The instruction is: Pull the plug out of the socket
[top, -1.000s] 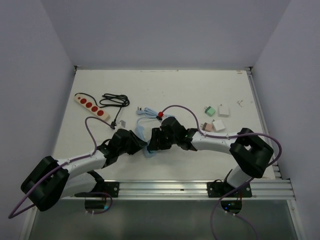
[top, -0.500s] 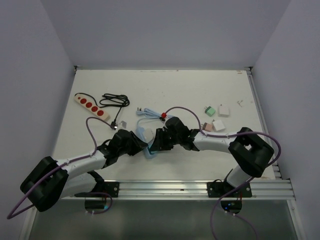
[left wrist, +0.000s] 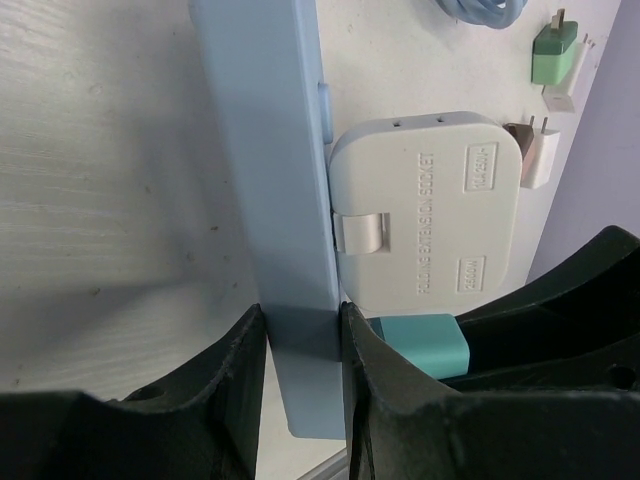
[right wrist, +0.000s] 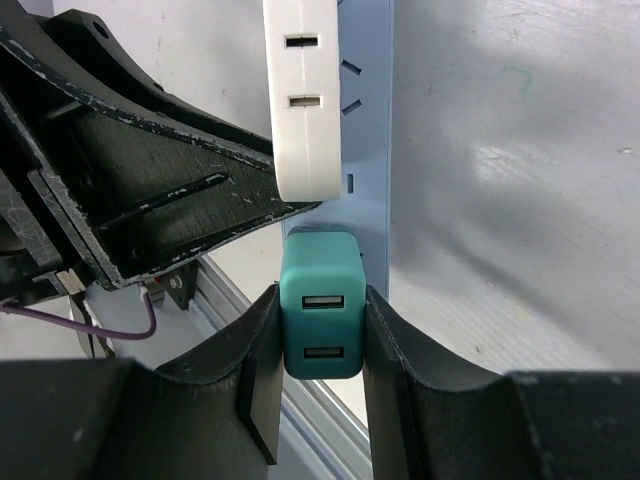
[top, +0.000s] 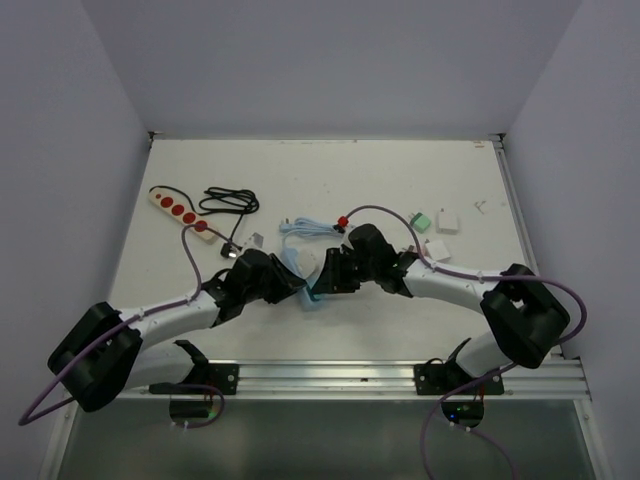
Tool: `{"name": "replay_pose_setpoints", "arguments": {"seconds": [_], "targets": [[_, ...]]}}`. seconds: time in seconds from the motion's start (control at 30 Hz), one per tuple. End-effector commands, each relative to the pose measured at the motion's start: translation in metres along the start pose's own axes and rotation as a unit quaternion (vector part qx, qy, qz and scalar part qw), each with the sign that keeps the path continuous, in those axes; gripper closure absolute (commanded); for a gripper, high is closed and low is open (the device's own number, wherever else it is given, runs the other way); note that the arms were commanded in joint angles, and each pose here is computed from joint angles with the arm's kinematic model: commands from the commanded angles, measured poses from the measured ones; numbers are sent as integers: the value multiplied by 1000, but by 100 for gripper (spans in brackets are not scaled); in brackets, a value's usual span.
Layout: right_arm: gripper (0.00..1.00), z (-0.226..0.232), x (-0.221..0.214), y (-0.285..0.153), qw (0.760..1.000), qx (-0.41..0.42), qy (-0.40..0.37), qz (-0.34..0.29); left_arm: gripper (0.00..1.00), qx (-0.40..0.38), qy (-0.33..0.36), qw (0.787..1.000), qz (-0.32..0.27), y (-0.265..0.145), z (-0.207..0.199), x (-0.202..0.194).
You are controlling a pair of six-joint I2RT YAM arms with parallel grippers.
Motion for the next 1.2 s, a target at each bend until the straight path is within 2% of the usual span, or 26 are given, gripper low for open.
{"name": "replay_pose_setpoints", "arguments": {"seconds": [0.0, 0.2, 0.83, 1.0, 1.17], "targets": [[100, -21, 11, -23, 998, -62, 6, -21, 100, 211, 67, 975, -16, -6, 79, -2], [100, -29, 10, -26, 996, -84, -2, -12, 100, 226, 71, 971, -14, -3, 79, -1], [100, -41, 11, -34, 998, -59, 20, -7, 100, 248, 78, 965, -12, 2, 79, -1], [100, -58, 17, -51, 996, -61, 43, -50, 100, 239, 74, 968, -14, -1, 77, -1], [100, -88, 34, -77, 983, -122, 65, -121, 100, 212, 74, 974, -24, -6, 71, 1]]}}
Point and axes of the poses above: each gripper's point midway between its finger pads, its own y axis out along the fingers, its own z axis along the line the jaws close on, x = y × z, the point moved 9 cm from there along -y, back along the fingers, and after that the axes turned 4 degrees about -y, right-handed, at the moved point
